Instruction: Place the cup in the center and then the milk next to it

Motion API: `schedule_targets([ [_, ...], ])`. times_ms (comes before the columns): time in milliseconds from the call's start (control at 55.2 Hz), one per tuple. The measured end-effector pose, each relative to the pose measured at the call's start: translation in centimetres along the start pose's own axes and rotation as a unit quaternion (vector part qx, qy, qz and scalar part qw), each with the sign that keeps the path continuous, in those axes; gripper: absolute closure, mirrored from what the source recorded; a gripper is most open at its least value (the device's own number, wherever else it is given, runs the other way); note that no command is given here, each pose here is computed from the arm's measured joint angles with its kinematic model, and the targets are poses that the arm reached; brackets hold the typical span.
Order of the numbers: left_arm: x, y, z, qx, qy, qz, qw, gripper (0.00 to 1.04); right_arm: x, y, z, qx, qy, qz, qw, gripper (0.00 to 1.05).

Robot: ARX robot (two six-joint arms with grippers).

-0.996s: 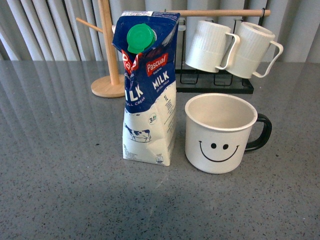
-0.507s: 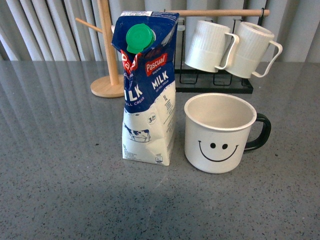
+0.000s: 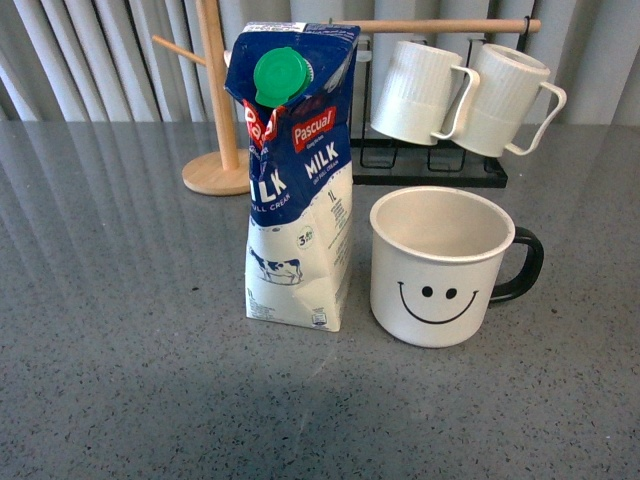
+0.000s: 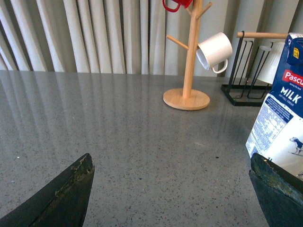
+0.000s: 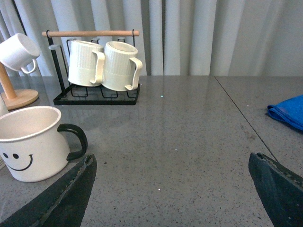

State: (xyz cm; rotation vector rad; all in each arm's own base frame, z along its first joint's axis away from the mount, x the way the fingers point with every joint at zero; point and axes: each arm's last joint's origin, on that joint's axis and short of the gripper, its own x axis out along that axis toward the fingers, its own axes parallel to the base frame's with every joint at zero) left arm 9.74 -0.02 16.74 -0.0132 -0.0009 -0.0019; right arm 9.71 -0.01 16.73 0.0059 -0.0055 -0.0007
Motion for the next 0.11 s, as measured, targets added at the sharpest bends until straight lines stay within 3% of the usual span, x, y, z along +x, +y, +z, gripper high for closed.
schedule_targets([
  [109,0.00,0.00,0.00,0.000,0.000,0.000,1.000,0.07,0.00,0.00,0.00,0.000,0.000,0.000,1.000,0.07],
])
